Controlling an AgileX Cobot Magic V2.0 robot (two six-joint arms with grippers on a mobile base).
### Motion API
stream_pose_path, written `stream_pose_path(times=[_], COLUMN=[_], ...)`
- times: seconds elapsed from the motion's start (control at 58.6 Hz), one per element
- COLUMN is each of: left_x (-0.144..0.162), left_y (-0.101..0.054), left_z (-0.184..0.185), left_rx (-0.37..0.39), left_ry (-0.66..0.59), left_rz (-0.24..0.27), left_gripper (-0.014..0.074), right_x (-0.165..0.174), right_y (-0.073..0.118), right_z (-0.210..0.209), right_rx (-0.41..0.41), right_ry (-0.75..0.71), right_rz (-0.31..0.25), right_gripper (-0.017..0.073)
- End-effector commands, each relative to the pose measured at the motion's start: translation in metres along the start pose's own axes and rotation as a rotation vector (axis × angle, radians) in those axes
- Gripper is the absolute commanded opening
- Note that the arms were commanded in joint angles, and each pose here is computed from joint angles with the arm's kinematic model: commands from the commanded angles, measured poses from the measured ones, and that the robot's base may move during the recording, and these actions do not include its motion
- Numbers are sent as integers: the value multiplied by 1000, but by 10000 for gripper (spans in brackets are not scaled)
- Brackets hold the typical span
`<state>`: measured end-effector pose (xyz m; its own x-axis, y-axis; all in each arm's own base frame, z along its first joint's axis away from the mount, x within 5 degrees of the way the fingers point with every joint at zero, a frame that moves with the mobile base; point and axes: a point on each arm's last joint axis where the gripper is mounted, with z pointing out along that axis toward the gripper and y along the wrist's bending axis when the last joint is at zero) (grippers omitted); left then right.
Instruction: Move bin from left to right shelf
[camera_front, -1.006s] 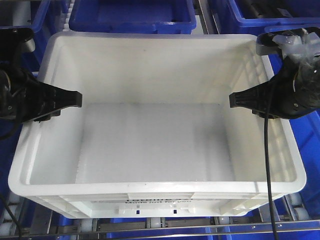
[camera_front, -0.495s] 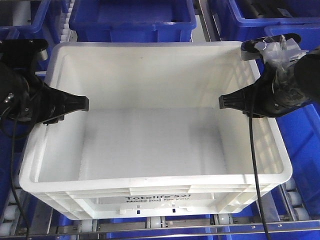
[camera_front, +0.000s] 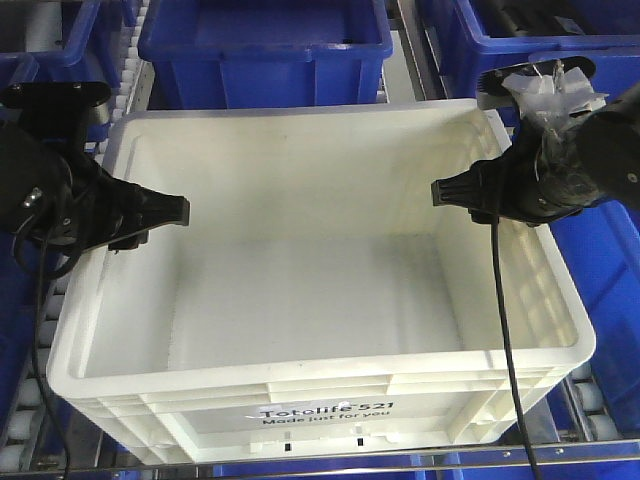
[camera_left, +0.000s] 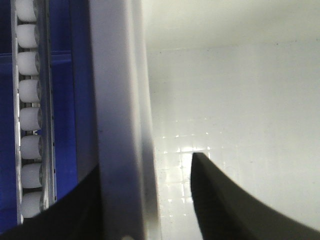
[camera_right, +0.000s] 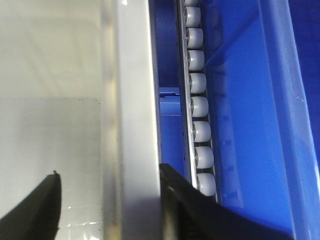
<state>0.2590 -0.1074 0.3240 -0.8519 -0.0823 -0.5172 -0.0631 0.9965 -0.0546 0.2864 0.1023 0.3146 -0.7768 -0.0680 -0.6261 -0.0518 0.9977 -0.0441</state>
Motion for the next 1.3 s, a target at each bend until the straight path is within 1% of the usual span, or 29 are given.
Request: stream_pose_path(times=[0.0, 0.051, 0.119, 0.273, 0.443, 0.58, 0.614, 0.699, 0.802, 0.887, 1.006, 1.058, 1.092, 1.143, 1.177, 1.279], left_x=[-9, -9, -10, -9, 6, 26, 31, 46, 62, 77, 98, 109, 115, 126, 132, 157], left_y=[0, 1, 4, 11, 21, 31, 33, 41, 51, 61, 76, 83, 86, 91, 94, 101], left_z=[-25, -30, -37, -56, -69, -73, -73, -78, -88, -101, -117, -123, -125, -127, -128, -131], left_rx=[58, 65, 67, 77, 127, 163, 170, 192, 231, 266, 300, 314, 323, 334, 345, 412], left_ry=[-110, -129, -162, -230, -319, -375, -384, -430, -512, -593, -677, -709, -725, -749, -762, -799], left_rz=[-8, -8, 9, 27, 37, 72, 81, 106, 124, 130, 110, 104, 108, 130, 141, 160], left_gripper=[393, 399, 398, 398, 398, 398, 398, 398, 398, 398, 398, 398, 398, 398, 398, 398], right_x=[-16, -16, -17, -18, 1, 17, 21, 32, 48, 64, 89, 101, 110, 120, 129, 154], right_y=[-4, -5, -8, -12, -15, -19, -21, -27, -34, -41, -51, -55, -57, -60, -62, -67], right_z=[-25, -30, -39, -58, -69, -82, -86, -96, -108, -119, -135, -141, -145, -149, -152, -160], right_rx=[-23, -27, -35, -58, -127, -172, -174, -169, -166, -168, -190, -199, -207, -220, -236, -285], right_ry=[-133, -149, -176, -243, -345, -444, -457, -486, -525, -569, -633, -664, -684, -706, -723, -764], right_rz=[8, 10, 15, -8, -31, -65, -72, -109, -141, -160, -146, -155, -159, -168, -160, -128], right_gripper=[435, 434, 431, 426, 426, 426, 426, 426, 426, 426, 426, 426, 426, 426, 426, 426])
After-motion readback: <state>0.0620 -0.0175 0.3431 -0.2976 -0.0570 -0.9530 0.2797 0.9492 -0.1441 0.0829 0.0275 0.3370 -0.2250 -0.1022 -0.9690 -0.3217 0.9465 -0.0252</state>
